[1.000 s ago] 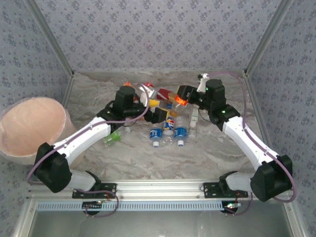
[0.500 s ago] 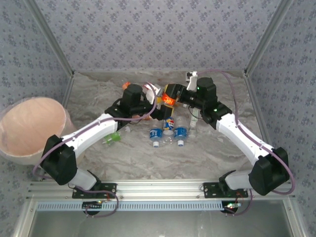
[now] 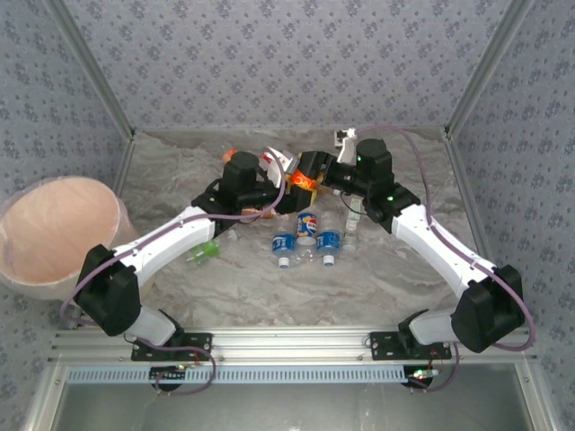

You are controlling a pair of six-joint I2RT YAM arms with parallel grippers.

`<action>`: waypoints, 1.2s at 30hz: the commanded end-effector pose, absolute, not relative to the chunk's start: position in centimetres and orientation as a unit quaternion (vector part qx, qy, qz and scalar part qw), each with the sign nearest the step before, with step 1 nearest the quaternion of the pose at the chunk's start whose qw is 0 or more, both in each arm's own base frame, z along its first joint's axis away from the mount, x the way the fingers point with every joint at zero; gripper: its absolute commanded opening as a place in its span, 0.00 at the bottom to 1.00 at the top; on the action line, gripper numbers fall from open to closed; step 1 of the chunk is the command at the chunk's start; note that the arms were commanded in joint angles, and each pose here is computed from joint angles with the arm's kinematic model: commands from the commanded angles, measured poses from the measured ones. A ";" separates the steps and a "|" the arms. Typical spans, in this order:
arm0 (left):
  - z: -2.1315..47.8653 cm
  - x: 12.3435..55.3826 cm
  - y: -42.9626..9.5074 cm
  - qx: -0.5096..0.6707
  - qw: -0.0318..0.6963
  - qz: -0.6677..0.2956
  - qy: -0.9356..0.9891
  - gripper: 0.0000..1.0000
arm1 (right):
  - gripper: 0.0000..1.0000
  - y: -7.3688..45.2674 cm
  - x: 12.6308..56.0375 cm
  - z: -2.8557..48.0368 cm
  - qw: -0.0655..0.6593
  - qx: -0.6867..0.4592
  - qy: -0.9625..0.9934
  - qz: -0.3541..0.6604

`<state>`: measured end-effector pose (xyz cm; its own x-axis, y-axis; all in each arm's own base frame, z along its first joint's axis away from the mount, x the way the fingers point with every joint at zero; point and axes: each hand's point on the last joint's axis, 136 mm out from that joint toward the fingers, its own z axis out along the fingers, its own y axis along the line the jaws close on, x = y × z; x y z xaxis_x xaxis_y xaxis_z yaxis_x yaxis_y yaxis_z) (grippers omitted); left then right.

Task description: Put the plastic bottles in the bin

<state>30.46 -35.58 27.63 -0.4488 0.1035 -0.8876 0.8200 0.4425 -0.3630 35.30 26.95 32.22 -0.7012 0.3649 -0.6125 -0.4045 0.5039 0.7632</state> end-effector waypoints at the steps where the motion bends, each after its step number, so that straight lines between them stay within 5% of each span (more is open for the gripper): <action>1: 28.6 31.1 -35.9 0.313 0.437 -0.421 0.730 0.49 | 0.78 26.8 33.9 36.8 0.411 -0.041 0.738 0.534; 4: 28.6 31.6 -35.4 0.301 0.447 -0.405 0.739 0.49 | 1.00 25.2 33.7 37.9 0.432 -0.037 0.727 0.533; 13: 32.3 34.0 -26.5 0.186 0.530 -0.213 0.800 0.48 | 1.00 16.5 33.7 38.2 0.542 0.050 0.704 0.456; 25: 43.8 26.3 -0.1 -0.131 0.593 0.189 0.772 0.48 | 1.00 14.0 34.7 35.3 0.560 0.073 0.729 0.386; 32: 41.9 20.4 10.4 -0.283 0.538 0.266 0.748 0.47 | 1.00 13.8 34.9 35.0 0.560 0.073 0.736 0.374; 36: 37.0 20.6 12.4 -0.333 0.476 0.217 0.785 0.47 | 1.00 13.7 34.8 34.8 0.559 0.070 0.741 0.366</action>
<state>20.08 12.08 41.47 -0.2224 -0.1978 -0.9547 -0.7464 0.6645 0.0362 34.82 14.27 34.00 -0.3951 0.5278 -0.7519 -0.3042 0.6971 0.6492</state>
